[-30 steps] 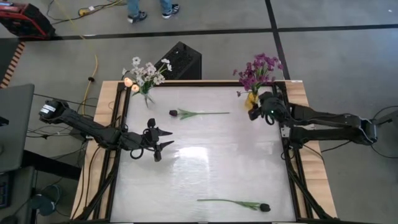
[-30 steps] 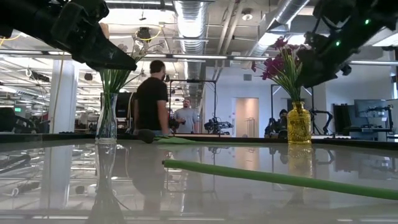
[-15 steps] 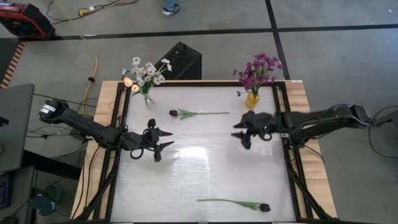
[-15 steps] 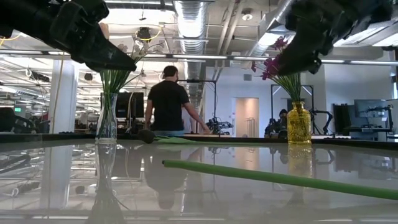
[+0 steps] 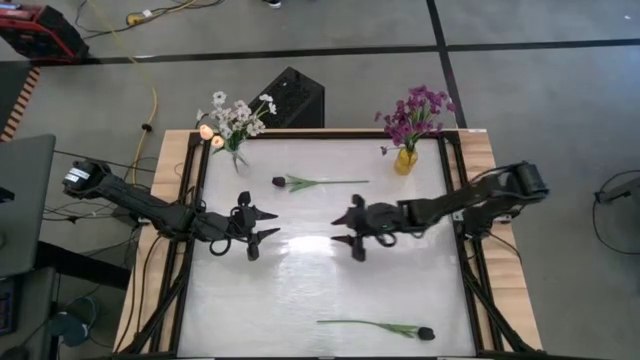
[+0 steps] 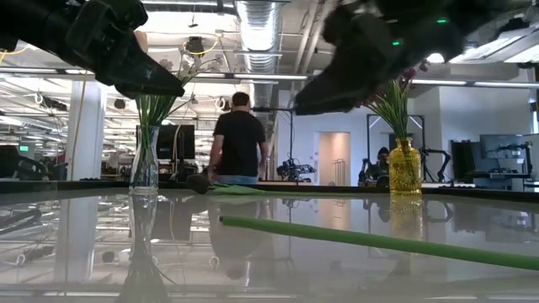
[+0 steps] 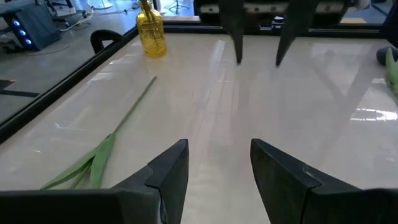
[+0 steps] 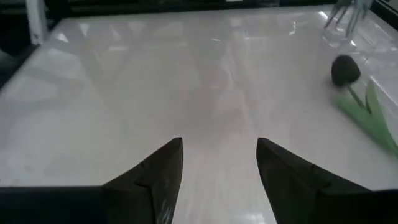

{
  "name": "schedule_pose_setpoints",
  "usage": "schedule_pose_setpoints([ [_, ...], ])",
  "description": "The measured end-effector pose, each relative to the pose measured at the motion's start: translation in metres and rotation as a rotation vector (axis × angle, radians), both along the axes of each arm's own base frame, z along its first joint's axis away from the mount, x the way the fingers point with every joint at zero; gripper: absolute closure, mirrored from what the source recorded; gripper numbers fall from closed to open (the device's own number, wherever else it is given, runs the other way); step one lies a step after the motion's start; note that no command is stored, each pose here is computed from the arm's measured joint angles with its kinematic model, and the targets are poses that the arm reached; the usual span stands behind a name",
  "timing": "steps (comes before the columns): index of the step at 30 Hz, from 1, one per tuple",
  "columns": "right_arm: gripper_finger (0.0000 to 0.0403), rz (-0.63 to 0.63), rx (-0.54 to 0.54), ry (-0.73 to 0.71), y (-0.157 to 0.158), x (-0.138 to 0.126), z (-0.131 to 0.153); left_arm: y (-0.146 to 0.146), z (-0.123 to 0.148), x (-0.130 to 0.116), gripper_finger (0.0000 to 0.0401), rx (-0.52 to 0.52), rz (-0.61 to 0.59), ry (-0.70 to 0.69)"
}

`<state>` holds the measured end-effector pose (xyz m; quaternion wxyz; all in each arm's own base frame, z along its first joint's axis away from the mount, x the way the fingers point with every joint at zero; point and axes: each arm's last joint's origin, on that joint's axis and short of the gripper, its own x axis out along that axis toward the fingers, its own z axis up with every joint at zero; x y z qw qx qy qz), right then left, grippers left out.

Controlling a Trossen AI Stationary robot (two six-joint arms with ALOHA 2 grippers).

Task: Sort flowers into vase by color
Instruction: Put the top black tulip into the yellow vase

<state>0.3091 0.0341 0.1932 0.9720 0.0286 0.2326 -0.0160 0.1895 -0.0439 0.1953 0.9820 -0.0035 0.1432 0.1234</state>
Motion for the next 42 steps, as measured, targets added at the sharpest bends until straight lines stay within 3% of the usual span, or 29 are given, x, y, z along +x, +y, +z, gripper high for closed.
schedule_pose_setpoints([
  [7,0.0186,-0.01,-0.038,0.212,-0.04,0.062,-0.008,0.0,0.0,0.0,0.0239,-0.048,0.016,-0.013],
  [14,0.0186,-0.078,-0.111,0.406,-0.11,0.095,-0.016,0.0,0.0,0.0,0.0239,-0.097,0.022,-0.024],
  [22,0.0186,-0.104,-0.123,0.577,-0.162,0.103,-0.035,-0.002,-0.001,0.0,0.0239,-0.107,-0.005,-0.014],
  [42,0.0186,-0.113,-0.076,0.639,-0.189,0.099,-0.052,-0.002,-0.002,-0.001,0.0239,-0.089,0.001,0.005],
])
